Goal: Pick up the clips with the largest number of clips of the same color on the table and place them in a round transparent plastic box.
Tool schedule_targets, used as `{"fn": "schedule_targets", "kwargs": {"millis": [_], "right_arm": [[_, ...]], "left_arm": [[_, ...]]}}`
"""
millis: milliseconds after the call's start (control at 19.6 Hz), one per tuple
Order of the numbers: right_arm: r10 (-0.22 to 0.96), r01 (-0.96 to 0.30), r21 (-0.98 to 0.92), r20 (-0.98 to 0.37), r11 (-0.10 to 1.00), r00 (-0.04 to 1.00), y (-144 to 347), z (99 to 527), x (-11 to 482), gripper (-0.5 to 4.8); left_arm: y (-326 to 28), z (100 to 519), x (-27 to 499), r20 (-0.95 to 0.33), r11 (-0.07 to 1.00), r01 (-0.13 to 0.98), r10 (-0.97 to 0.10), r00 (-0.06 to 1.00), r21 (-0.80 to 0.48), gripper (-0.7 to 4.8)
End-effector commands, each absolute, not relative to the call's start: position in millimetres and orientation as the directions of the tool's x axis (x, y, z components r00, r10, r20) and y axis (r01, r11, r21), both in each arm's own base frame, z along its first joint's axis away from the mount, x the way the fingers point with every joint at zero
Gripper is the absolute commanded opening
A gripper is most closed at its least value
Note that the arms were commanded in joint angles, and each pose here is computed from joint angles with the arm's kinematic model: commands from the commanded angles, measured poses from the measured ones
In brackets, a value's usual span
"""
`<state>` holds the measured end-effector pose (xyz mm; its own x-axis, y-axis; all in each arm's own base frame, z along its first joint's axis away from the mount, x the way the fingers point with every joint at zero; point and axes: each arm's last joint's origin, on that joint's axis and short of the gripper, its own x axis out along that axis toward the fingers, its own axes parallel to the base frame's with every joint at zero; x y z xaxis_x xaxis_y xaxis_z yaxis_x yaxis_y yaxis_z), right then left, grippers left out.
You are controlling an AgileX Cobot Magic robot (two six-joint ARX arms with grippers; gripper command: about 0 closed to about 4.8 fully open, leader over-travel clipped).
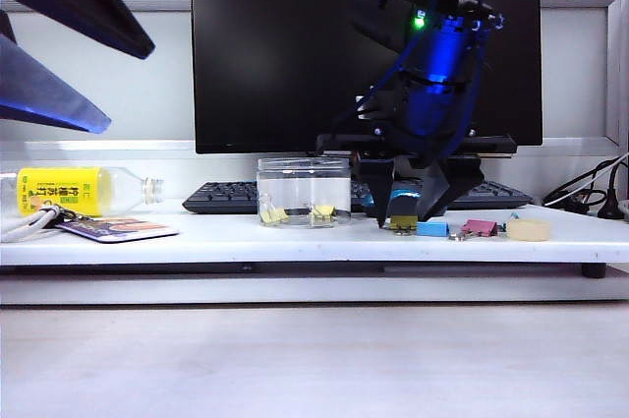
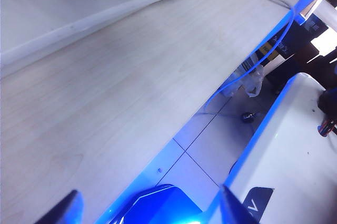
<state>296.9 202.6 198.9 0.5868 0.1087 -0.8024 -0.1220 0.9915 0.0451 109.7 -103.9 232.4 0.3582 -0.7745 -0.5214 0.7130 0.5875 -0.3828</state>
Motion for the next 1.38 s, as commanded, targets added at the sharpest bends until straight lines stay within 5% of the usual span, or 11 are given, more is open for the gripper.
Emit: {"fn": "schedule_targets", "kwargs": {"millis": [51, 611, 713, 1375], "right_arm": [[0.091, -0.133, 0.027, -0.858, 0.991, 0.505, 200.9, 188.2, 289.6, 2.01], [0.094, -0.134, 0.029, -0.856, 0.991, 0.508, 201.1, 188.4, 289.9, 1.93], [0.094, -0.134, 0.029, -0.856, 0.991, 0.509, 201.1, 188.4, 289.9, 1.41], [0.110, -0.153, 0.031, -0.835, 0.988, 0.540, 201.9, 192.0, 294.0, 1.42]], "left_arm": [[-104.4, 234.5, 110.1, -0.508, 0.582, 0.719, -0.781, 0.364, -0.379, 3.44], [-103.6, 232.5, 108.9, -0.527, 0.585, 0.713, -0.775, 0.350, -0.387, 3.44], [-103.5, 232.4, 108.9, -0.527, 0.585, 0.713, -0.774, 0.350, -0.387, 3.44], [-103.3, 231.8, 108.6, -0.533, 0.587, 0.710, -0.772, 0.347, -0.388, 3.44]]}}
